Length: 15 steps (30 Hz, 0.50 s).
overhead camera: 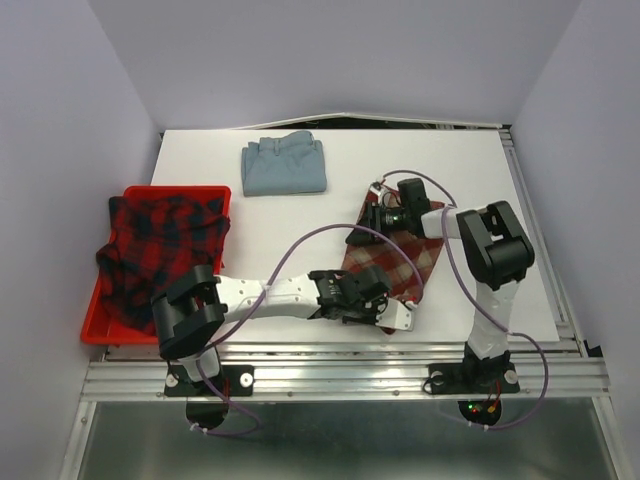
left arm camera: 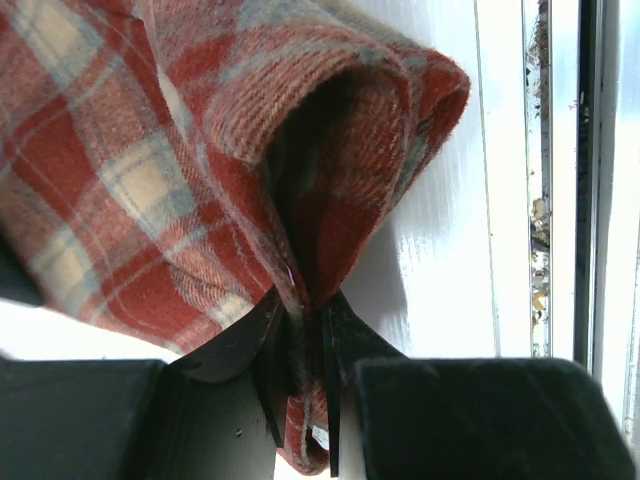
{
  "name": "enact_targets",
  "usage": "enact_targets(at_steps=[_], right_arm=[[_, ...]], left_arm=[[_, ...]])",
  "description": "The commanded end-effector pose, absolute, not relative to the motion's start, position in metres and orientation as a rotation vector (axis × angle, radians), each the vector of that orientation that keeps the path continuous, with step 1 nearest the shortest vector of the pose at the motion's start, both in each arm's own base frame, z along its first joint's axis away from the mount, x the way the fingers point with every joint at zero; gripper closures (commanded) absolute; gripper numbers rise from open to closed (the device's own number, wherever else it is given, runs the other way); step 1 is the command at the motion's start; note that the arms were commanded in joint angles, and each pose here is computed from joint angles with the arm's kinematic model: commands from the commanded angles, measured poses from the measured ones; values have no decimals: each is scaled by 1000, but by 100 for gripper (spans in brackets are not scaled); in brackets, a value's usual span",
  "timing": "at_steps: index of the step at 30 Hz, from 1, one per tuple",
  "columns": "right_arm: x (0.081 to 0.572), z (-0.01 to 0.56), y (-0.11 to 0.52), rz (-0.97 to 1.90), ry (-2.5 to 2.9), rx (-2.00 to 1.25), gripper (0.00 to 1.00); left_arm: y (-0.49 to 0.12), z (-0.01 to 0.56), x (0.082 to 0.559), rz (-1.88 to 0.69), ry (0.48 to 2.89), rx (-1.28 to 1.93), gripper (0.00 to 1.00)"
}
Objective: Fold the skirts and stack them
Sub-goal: Fold the skirt
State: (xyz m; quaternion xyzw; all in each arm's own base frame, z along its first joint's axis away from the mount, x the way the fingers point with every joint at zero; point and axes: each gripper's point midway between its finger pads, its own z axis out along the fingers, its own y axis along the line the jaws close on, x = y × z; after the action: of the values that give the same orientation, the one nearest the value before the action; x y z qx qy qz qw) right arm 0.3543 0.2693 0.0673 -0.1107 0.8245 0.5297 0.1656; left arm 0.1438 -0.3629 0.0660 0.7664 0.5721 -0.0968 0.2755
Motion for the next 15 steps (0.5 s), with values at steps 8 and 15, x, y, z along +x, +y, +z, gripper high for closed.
enact_targets(at_steps=[8, 15], right_arm=[[358, 24, 267, 1422, 2383, -289, 55], [366, 108, 239, 1226, 2313, -428, 48]], left_arm=[[-373, 119, 136, -358, 1489, 1985, 100], [-368, 119, 130, -392, 1535, 1964, 100]])
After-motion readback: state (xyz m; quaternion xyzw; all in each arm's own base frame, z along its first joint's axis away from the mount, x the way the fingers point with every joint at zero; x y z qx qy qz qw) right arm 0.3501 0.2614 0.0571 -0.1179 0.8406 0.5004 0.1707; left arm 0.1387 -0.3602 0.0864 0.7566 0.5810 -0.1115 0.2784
